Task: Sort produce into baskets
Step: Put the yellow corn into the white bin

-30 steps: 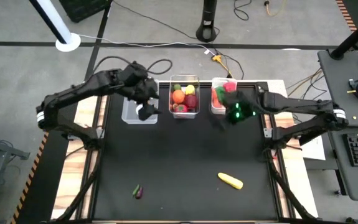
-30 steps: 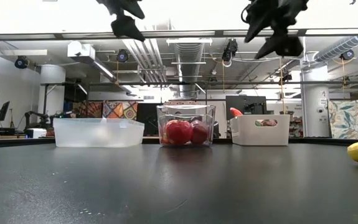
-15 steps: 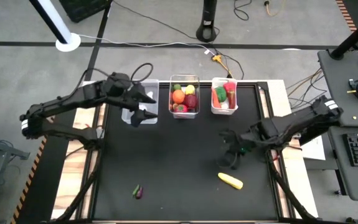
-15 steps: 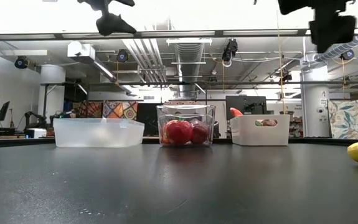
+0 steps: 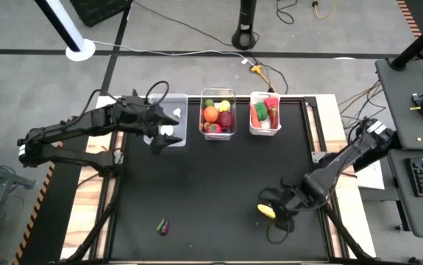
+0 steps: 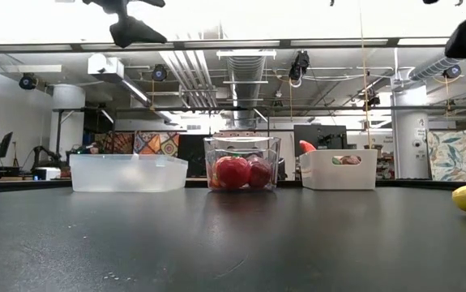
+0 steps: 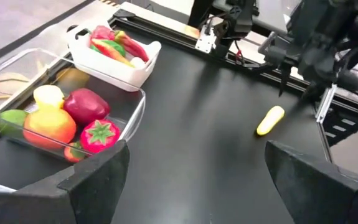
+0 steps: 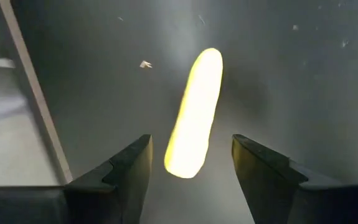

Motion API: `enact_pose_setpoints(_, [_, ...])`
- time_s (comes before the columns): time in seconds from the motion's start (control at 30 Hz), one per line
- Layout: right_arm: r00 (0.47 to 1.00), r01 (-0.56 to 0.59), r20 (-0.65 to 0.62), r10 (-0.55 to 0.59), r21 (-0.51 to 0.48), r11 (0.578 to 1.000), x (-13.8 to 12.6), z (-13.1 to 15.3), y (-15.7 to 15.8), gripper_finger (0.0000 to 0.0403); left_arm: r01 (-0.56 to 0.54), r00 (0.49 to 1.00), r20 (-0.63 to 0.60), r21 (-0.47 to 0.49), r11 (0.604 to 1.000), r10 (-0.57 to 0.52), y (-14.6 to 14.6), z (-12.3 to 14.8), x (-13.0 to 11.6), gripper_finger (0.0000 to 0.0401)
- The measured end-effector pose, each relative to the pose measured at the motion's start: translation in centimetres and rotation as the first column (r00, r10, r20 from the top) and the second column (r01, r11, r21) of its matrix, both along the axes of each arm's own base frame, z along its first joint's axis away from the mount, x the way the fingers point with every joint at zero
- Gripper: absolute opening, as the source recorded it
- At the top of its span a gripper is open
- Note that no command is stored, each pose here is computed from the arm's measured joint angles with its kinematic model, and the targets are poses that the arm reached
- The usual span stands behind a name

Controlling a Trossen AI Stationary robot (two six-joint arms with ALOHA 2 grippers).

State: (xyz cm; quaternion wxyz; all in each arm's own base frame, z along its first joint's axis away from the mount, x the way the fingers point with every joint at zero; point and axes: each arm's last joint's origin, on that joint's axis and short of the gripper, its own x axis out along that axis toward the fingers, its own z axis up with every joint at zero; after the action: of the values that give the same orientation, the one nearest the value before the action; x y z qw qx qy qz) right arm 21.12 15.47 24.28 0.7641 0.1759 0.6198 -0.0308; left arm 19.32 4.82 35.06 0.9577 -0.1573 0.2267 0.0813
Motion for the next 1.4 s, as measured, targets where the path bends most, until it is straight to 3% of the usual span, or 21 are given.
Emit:
enact_pose_setpoints(0.4, [0.997, -0.002, -0.076, -0.003, -0.059, 0.998, 2.5, -5.3, 2.5, 0.021, 0.002, 1.0, -0.017, 0.028, 1.0, -0.002, 0.2, -0.3, 0.5, 0.0355])
enact_pose_setpoints(0.73, [0.984, 0.102, -0.136, -0.112, -0.084, 0.991, 1.9, -8.9, 2.0, 0.021, 0.011, 1.0, -0.003, 0.05, 0.999, -0.011, 0.2, -0.2, 0.6, 0.0355])
enact_pose_setpoints(0.87, [0.982, 0.107, -0.146, -0.12, -0.092, 0.99, 1.4, -9.5, 1.6, 0.0195, 0.011, 1.0, -0.003, 0.05, 0.999, -0.011, 0.2, -0.2, 0.6, 0.0355])
enact_pose_setpoints(1.13, [0.989, 0.087, -0.111, -0.094, -0.061, 0.994, 1.5, -9.4, 1.7, 0.0111, 0.007, 1.0, -0.002, 0.042, 0.999, -0.007, 0.2, -0.2, 0.6, 0.0355])
enact_pose_setpoints(1.27, [0.99, 0.11, -0.08, -0.113, -0.037, 0.993, 1.7, -8.4, 1.1, 0.0111, 0.004, 1.0, -0.002, 0.036, 0.999, -0.004, 0.2, -0.2, 0.6, 0.0355])
enact_pose_setpoints(1.4, [0.977, 0.208, 0.047, -0.206, -0.055, 0.977, 2.8, -6.2, -1.1, 0.0111, 0.001, 1.0, 0.0, 0.03, 1.0, -0.001, 0.2, -0.2, 0.6, 0.0355])
